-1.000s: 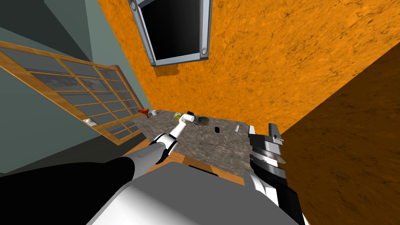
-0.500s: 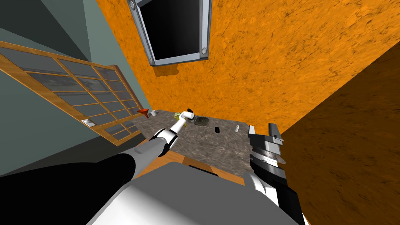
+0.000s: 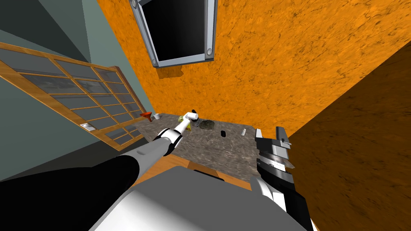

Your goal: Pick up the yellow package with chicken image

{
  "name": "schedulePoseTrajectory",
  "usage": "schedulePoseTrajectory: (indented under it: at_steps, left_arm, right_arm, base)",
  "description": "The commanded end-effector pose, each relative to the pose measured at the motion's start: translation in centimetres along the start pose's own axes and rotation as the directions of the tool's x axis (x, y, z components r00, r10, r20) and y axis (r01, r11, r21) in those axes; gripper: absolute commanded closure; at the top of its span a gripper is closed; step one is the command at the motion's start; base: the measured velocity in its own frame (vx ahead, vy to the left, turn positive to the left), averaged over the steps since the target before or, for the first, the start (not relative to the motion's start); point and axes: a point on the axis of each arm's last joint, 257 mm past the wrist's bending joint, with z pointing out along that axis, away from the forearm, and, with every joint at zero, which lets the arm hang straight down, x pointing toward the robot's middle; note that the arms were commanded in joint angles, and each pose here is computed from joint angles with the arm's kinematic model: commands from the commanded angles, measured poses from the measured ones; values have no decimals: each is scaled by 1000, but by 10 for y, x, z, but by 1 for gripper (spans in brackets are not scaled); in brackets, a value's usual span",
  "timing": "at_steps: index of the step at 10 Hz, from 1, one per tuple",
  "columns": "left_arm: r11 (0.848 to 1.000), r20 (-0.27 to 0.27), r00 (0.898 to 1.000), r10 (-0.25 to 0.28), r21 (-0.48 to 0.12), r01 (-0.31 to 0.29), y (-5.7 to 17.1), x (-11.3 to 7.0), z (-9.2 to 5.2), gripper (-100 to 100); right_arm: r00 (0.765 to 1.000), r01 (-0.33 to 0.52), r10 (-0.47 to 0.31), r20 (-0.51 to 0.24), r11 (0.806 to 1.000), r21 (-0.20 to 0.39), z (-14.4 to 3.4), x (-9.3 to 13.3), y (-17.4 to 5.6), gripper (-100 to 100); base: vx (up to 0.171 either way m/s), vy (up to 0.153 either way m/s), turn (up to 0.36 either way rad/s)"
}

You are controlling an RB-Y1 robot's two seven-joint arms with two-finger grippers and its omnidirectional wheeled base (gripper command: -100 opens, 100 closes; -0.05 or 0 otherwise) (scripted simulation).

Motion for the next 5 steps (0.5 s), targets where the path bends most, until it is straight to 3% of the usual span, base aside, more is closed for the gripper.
schedulePoseTrajectory:
  at_steps: [1, 2, 5]
  left_arm:
    - [998, 4, 1000, -15, -59, 15, 12, -7, -2, -100]
    - [997, 2, 1000, -15, -72, 15, 16, -7, -2, -100]
    - [983, 21, 998, -59, -170, 62, 27, -31, -18, -100]
  right_arm:
    - [1000, 0, 0, 0, 1000, 0, 0, 0, 0, 0]
    - [1000, 0, 0, 0, 1000, 0, 0, 0, 0, 0]
    - [1000, 0, 0, 0, 1000, 0, 0, 0, 0, 0]
  base:
    - [18, 18, -19]
    - [8, 8, -1]
    - [16, 18, -33]
